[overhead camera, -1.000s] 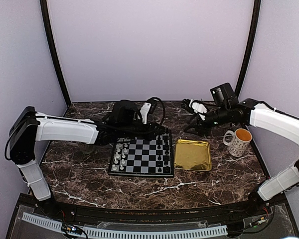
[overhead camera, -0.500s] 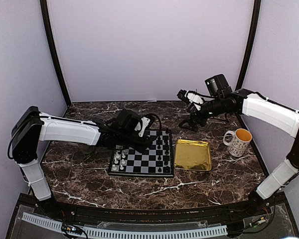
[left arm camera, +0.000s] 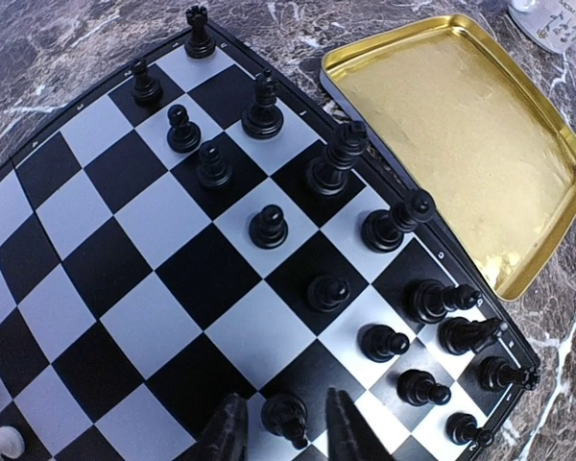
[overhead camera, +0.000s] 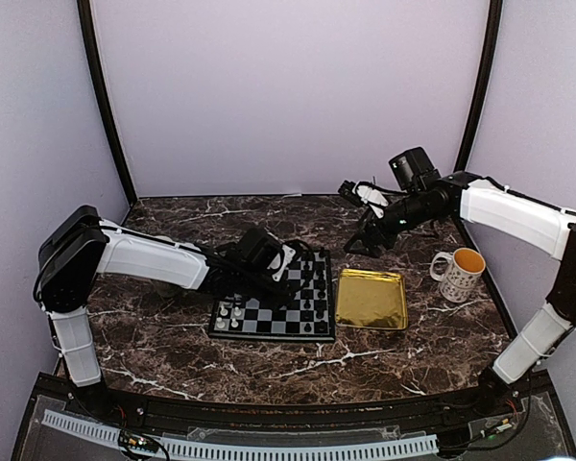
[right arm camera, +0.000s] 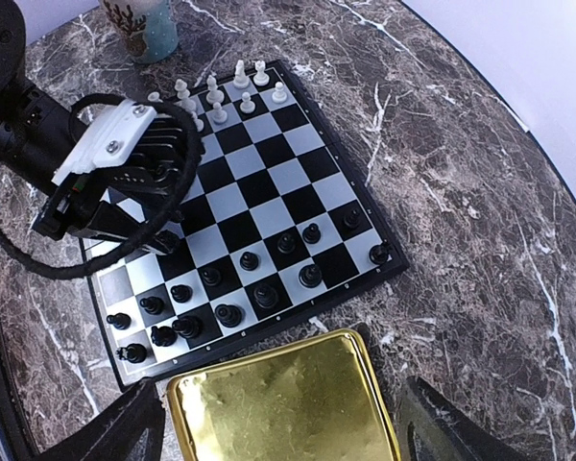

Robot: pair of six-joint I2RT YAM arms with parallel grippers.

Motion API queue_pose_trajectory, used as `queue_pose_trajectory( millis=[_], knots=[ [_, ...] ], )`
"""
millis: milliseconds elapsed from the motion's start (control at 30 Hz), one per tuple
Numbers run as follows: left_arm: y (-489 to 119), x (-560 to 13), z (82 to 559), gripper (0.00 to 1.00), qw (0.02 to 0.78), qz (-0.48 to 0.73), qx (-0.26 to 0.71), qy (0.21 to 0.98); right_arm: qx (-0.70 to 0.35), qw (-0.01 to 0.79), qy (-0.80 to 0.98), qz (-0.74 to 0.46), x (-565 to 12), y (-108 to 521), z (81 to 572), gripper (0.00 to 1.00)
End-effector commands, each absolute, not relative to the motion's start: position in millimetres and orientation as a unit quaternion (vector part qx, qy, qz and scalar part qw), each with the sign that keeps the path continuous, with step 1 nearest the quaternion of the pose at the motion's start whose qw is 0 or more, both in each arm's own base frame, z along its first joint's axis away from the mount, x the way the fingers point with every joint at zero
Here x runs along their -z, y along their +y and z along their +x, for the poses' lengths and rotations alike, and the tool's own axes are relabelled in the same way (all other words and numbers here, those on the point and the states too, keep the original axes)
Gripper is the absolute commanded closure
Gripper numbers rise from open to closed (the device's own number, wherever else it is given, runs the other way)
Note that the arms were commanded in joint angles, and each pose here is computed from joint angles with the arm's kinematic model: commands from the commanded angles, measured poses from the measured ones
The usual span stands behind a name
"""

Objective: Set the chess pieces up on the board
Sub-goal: Place the knight on the chessboard, then pick up the knight from the chessboard.

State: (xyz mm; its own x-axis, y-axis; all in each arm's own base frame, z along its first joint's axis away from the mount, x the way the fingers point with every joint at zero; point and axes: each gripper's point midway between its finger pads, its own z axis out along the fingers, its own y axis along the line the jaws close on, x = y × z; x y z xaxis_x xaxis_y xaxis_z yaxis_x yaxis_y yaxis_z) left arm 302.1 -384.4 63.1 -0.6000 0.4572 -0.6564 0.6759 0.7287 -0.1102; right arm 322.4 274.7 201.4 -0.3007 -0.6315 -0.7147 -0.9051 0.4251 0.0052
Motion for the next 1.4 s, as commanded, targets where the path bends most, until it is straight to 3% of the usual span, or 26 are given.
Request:
queue_pose_trajectory(
  millis=[0, 133, 300, 533, 967, 1367],
  knots=[
    [-380.5, -60.1, 300.1, 0.65, 0.302, 0.322, 0.164, 0.882, -0.225, 0.341, 0.763, -0.500, -218.4, 281.3, 323.7, 0.17],
    [-380.6, -83.4, 299.7, 0.58, 0.317, 0.325, 0.173, 0.874, -0.227, 0.332, 0.758, -0.514, -218.4, 283.6, 321.6, 0.19],
    [-367.2, -155.4, 302.5, 0.53, 0.373, 0.329, 0.176, 0.849, -0.214, 0.305, 0.753, -0.542, -204.7, 290.9, 318.7, 0.29],
    [-313.9, -230.1, 324.9, 0.32, 0.434, 0.282, 0.175, 0.838, -0.205, 0.257, 0.742, -0.584, -176.2, 324.4, 307.6, 0.39],
    [-223.3, -232.7, 378.7, 0.32, 0.467, 0.192, 0.190, 0.842, -0.158, 0.163, 0.739, -0.635, -104.1, 401.9, 279.5, 0.48],
    [-219.8, -235.5, 373.7, 0.34, 0.468, 0.198, 0.208, 0.836, -0.134, 0.135, 0.751, -0.632, -72.0, 419.0, 283.0, 0.47]
  ],
)
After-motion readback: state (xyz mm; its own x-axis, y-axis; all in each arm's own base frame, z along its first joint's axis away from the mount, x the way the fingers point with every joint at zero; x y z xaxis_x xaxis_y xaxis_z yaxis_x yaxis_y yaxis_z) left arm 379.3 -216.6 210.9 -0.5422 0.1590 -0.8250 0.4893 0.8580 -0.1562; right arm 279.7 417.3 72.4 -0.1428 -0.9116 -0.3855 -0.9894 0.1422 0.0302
